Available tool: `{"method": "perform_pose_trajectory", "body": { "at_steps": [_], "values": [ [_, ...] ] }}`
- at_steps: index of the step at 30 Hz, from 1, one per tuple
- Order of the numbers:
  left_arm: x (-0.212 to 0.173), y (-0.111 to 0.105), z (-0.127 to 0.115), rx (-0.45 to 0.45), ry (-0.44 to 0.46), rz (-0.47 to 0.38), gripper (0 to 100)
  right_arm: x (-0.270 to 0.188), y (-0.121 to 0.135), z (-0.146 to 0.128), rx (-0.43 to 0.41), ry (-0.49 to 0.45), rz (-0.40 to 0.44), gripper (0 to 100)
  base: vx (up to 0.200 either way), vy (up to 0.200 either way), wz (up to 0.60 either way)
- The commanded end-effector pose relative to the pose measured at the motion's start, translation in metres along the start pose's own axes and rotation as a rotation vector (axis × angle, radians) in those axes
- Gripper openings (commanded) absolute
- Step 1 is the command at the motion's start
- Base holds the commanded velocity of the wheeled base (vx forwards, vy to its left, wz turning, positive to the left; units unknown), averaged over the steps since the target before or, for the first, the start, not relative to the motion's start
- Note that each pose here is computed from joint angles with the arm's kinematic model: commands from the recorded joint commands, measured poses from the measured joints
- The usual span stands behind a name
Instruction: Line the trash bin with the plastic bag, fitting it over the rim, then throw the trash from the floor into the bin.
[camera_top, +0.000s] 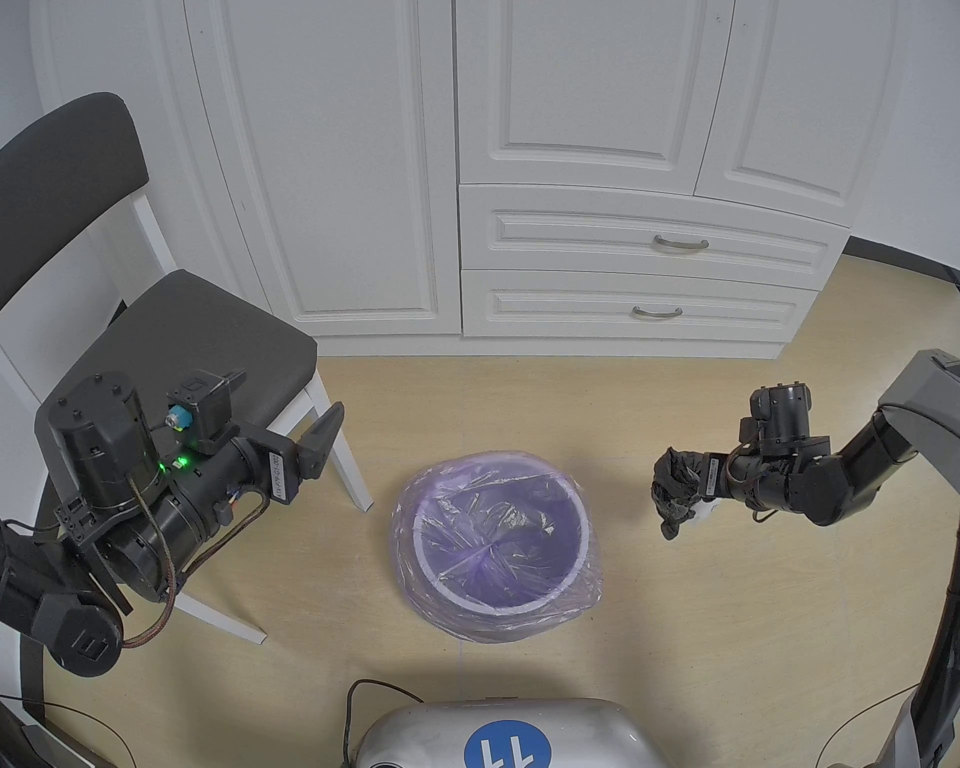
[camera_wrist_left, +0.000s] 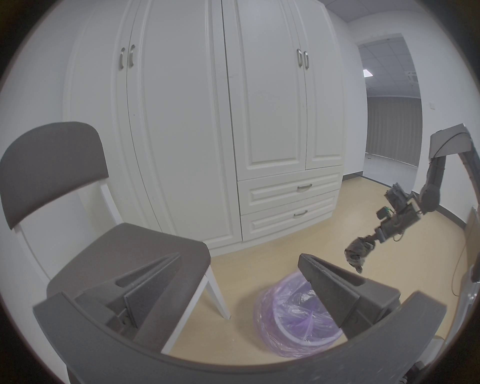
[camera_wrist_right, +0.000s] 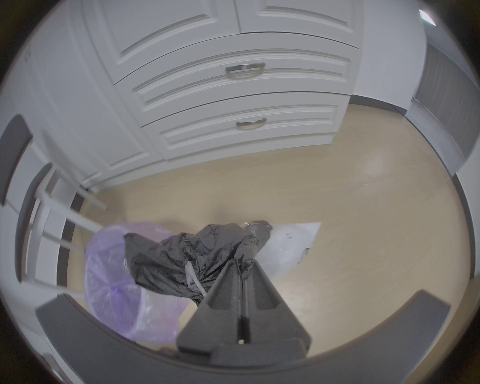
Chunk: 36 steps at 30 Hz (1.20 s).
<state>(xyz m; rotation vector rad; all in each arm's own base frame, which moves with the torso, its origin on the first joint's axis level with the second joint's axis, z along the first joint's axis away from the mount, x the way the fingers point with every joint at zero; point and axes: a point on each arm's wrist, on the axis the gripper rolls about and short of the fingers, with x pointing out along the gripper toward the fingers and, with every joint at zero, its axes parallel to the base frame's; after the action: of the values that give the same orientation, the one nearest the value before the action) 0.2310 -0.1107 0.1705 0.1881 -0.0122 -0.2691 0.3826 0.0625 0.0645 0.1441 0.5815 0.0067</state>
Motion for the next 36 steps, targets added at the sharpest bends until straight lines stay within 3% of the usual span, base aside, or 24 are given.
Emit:
{"method": "perform_pose_trajectory", "body": {
  "at_steps": [1,4,8,18,26,30,36],
  "values": [
    [-0.014,0.006,0.017,0.004,-0.069,0.012,100,-0.068,0.019,-0.007,-0.13,-0.021,0.048,0,0.0,0.0,0.0],
    [-0.014,0.003,0.019,0.009,-0.077,-0.005,100,-0.094,0.021,-0.012,-0.183,-0.04,0.02,0,0.0,0.0,0.0],
    [-0.014,-0.004,0.021,0.011,-0.079,-0.036,100,-0.117,0.035,-0.015,-0.215,-0.066,0.068,0,0.0,0.0,0.0],
    [-0.016,-0.004,0.016,0.008,-0.064,-0.037,100,-0.132,0.036,-0.013,-0.23,-0.103,0.043,0,0.0,0.0,0.0],
    [-0.029,0.005,0.044,0.03,-0.181,0.001,100,-0.171,0.076,-0.027,-0.265,-0.241,0.252,0,0.0,0.0,0.0],
    [-0.041,0.011,0.057,0.035,-0.239,0.021,100,-0.175,0.104,-0.032,-0.219,-0.279,0.362,0,0.0,0.0,0.0],
    [-0.065,0.02,0.069,0.096,-0.306,0.051,100,-0.165,0.158,-0.025,0.076,-0.225,0.52,0,0.0,0.0,0.0]
  ]
}}
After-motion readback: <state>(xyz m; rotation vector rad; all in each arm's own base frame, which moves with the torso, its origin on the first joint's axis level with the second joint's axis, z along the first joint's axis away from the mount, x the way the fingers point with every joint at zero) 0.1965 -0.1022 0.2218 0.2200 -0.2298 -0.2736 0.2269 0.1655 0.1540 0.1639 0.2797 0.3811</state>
